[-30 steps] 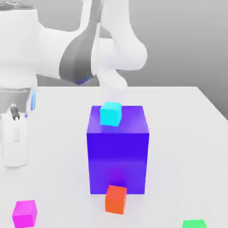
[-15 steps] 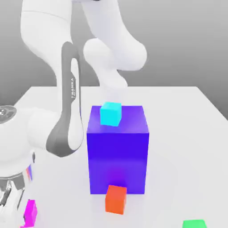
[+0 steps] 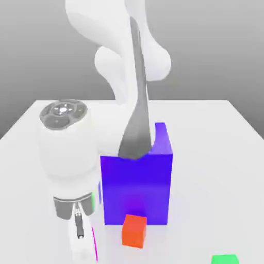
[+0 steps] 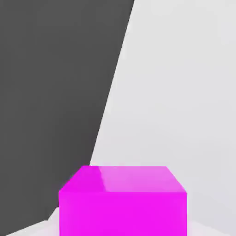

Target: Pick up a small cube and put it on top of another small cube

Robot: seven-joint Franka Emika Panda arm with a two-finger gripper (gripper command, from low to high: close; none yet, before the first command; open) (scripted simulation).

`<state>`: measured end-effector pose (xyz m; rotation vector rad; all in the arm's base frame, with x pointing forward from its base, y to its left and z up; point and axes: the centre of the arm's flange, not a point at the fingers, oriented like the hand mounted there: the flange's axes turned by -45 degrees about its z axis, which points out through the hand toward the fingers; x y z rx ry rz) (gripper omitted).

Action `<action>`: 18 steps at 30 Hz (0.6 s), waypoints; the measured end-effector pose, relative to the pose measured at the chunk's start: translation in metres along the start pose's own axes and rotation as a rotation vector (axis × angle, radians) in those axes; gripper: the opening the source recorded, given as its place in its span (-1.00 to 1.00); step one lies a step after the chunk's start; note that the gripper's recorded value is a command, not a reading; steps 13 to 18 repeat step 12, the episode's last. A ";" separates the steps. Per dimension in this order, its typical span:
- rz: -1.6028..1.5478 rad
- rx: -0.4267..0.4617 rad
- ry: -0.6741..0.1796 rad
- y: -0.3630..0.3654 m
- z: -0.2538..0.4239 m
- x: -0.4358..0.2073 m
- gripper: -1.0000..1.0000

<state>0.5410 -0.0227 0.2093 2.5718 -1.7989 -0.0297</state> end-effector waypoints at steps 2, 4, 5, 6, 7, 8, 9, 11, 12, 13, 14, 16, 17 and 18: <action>-0.053 0.001 0.002 -0.020 -0.006 -0.046 -1.00; -0.104 0.005 0.005 -0.036 -0.014 -0.093 -1.00; -0.130 0.008 0.007 -0.043 -0.016 -0.117 -1.00; -0.155 0.010 0.009 -0.050 -0.014 -0.141 -1.00; -0.180 0.012 0.012 -0.057 -0.005 -0.165 -1.00; -0.202 0.013 0.014 -0.063 0.012 -0.186 -1.00; -0.214 0.014 0.014 -0.065 0.024 -0.197 1.00; -0.214 0.014 0.014 -0.065 0.024 -0.197 1.00; -0.214 0.014 0.014 -0.065 0.024 -0.197 1.00; -0.214 0.014 0.014 -0.065 0.024 -0.197 1.00; -0.214 0.014 0.014 -0.065 0.024 -0.197 1.00; -0.214 0.014 0.014 -0.065 0.024 -0.197 1.00; -0.214 0.014 0.014 -0.065 0.024 -0.197 1.00; -0.214 0.014 0.014 -0.065 0.024 -0.197 1.00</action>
